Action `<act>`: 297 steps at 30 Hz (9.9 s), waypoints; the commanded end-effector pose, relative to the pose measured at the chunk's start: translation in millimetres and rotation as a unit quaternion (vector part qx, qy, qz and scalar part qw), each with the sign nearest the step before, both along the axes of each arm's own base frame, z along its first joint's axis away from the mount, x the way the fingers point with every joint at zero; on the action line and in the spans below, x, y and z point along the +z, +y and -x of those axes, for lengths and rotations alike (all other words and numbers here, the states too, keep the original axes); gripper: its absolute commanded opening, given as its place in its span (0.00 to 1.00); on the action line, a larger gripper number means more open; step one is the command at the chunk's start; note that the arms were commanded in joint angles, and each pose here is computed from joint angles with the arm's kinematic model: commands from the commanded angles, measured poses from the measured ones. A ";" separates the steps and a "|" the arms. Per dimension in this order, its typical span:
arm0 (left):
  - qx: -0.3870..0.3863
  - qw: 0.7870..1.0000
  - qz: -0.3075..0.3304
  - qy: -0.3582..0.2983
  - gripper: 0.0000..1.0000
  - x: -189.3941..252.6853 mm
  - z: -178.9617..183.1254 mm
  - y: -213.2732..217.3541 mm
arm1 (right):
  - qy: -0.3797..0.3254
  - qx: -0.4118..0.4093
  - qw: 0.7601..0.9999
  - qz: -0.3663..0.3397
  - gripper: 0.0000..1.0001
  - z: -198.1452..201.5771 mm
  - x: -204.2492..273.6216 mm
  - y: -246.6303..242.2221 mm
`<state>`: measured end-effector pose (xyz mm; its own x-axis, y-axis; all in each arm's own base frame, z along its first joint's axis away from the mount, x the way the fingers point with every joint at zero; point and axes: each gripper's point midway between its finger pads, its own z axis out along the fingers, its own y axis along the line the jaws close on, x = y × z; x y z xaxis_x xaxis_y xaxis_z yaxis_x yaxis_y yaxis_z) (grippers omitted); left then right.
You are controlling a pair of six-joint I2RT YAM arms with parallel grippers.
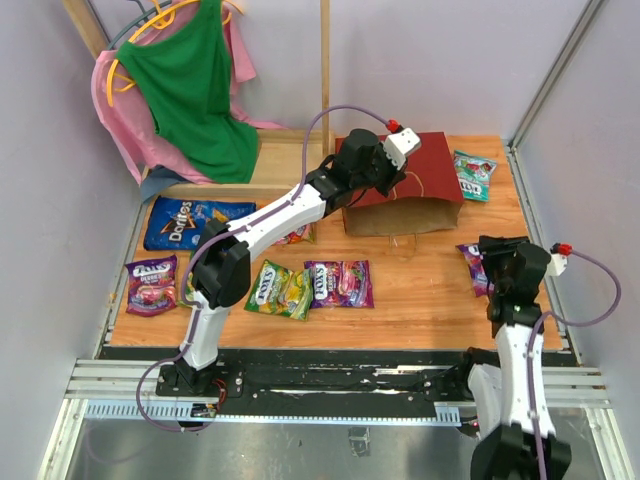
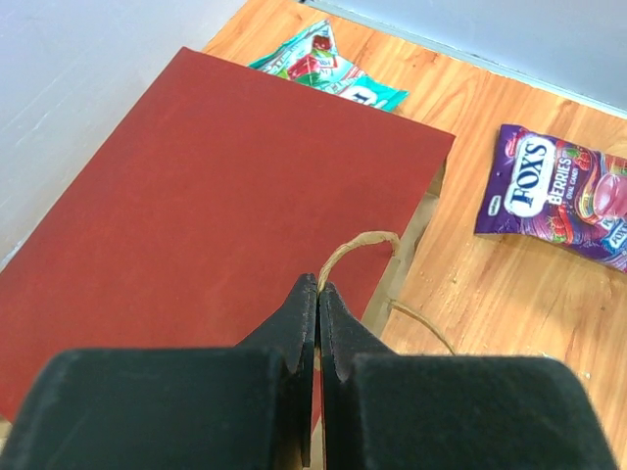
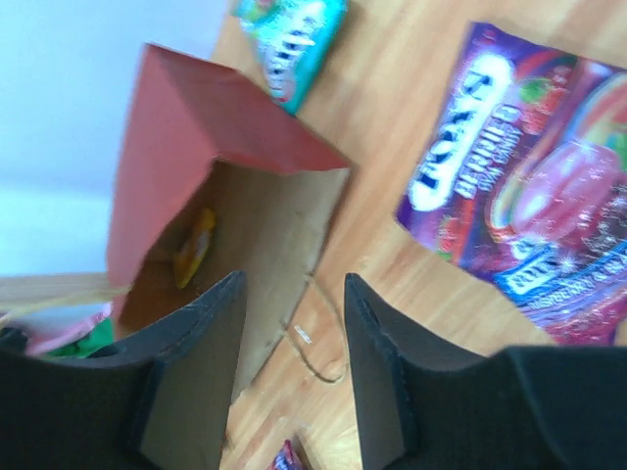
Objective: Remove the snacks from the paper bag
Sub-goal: Place the snack at the center of the board, then adjust the snack at the center of the board, then take out the snack from the paper bag.
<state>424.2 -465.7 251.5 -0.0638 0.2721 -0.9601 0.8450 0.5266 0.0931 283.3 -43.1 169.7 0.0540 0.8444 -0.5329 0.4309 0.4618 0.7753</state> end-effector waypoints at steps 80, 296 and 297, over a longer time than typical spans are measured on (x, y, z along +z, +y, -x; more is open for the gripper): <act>0.020 0.999 0.010 0.023 0.04 -12.5 -18.6 40.6 | 0.282 -0.201 0.938 -0.029 0.92 -22.0 -96.2 -109.6; -0.155 0.984 0.086 -0.012 0.94 37.0 54.0 64.6 | -0.094 0.090 0.971 -0.202 0.70 -227.2 -128.6 229.7; -0.164 0.983 0.080 -0.013 0.94 34.9 56.5 62.3 | -0.093 0.090 0.971 -0.203 0.70 -226.4 -129.4 229.6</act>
<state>381.5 -398.8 265.2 -0.1336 0.1240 -0.9832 0.9310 0.3558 -0.0816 512.9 197.3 60.4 -0.0810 0.9851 -0.1519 0.1675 0.1637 0.9722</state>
